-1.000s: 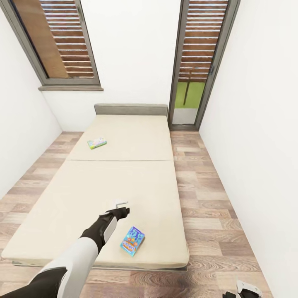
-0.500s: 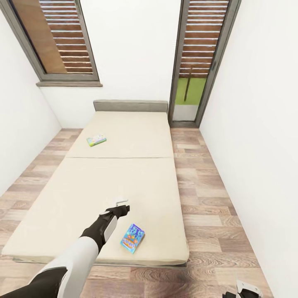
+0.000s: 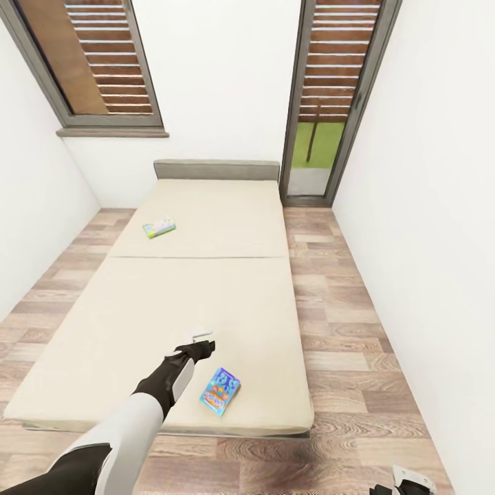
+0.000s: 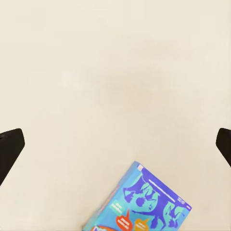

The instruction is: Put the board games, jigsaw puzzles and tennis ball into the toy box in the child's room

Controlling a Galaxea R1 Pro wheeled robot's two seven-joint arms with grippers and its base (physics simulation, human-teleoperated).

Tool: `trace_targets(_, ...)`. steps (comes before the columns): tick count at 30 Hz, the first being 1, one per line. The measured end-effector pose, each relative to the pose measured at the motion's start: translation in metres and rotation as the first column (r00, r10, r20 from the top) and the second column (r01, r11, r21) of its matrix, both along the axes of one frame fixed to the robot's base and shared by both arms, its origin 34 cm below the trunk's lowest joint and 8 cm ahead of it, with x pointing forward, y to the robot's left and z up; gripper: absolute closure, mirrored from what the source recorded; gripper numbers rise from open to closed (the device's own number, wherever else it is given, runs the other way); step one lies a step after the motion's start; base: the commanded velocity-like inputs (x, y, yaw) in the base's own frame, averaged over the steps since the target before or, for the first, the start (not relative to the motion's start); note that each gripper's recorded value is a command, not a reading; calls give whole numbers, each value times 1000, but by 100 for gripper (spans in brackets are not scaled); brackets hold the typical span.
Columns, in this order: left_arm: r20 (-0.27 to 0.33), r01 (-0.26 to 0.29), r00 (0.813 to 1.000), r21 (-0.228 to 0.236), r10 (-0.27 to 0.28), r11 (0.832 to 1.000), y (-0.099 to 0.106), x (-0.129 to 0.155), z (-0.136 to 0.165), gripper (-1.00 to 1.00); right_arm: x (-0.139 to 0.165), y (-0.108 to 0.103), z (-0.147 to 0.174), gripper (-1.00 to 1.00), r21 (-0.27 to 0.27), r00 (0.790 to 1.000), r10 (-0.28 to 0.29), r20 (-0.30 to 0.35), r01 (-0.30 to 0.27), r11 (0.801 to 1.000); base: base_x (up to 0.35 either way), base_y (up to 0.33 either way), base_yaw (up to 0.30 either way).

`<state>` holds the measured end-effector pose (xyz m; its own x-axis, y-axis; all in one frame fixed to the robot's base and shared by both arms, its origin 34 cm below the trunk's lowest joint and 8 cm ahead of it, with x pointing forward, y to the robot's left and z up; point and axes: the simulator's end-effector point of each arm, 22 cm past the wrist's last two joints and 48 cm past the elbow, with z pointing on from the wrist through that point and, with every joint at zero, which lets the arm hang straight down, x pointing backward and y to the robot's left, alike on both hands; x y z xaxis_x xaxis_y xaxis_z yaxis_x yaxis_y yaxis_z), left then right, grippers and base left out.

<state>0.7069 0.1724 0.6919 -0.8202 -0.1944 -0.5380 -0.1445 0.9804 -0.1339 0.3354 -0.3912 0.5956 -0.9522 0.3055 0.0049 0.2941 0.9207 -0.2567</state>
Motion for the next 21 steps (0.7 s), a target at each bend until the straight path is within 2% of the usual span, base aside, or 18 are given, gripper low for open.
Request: trace_targets(21, -34, 3, 999, -3, -3, 1000, -4, -10, -20, -100, -13, 0, -7, -100, 0, 999, 0, -34, 0, 1000, 0, 0, 0)
